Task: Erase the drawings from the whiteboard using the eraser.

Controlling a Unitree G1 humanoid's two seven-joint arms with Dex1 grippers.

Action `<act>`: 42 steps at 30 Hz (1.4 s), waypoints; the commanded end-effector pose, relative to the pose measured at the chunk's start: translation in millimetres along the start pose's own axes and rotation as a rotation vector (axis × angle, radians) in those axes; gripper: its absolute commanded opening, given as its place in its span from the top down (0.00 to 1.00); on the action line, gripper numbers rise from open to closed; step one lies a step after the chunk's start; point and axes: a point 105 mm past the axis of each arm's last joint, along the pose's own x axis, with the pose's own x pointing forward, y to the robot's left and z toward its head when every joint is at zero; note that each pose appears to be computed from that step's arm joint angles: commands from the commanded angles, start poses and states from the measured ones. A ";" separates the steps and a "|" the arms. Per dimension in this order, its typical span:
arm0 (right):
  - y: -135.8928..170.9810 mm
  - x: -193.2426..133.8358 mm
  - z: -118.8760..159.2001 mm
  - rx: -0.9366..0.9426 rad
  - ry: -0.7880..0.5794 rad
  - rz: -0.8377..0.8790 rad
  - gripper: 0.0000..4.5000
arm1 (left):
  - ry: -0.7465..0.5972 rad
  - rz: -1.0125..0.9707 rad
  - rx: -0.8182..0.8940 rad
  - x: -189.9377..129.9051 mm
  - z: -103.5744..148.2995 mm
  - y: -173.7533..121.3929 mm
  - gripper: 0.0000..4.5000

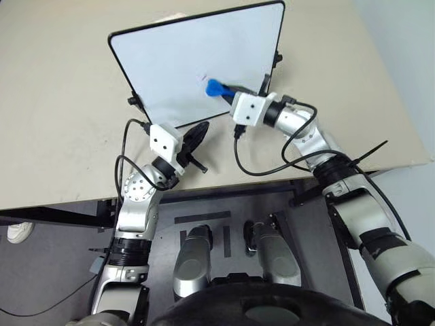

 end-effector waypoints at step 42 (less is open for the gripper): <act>-62.5 0.2 48.4 -0.131 -0.141 -0.262 0.93 | -0.028 -0.008 0.013 0.1 7.4 -1.2 1.00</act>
